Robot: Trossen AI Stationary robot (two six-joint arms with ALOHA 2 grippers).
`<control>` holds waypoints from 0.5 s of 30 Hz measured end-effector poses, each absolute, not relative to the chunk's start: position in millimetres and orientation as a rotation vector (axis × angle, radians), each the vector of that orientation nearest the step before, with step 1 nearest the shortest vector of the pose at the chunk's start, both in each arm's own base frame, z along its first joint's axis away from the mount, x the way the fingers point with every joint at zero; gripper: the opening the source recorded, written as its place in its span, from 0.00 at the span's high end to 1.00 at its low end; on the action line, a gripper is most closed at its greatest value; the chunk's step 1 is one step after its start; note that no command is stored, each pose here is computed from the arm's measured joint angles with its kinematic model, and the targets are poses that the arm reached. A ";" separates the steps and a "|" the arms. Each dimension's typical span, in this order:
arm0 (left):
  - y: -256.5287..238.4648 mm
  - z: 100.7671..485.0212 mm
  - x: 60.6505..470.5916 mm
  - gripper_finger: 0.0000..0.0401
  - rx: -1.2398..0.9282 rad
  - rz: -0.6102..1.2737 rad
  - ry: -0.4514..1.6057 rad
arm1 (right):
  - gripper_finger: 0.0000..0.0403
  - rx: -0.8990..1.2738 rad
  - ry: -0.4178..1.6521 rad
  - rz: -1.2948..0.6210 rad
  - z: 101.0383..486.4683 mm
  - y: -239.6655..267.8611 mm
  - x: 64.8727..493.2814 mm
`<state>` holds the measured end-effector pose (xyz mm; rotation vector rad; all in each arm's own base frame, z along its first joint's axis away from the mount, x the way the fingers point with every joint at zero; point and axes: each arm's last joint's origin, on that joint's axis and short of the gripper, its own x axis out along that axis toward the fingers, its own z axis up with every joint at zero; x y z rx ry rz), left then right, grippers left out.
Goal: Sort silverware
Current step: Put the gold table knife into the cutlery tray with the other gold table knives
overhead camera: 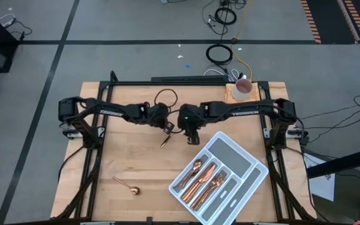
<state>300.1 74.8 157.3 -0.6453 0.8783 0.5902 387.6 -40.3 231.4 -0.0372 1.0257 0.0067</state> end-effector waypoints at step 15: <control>61.4 115.4 330.7 1.00 -0.789 0.391 0.853 | 0.50 -0.231 1.142 0.170 278.1 -26.1 342.4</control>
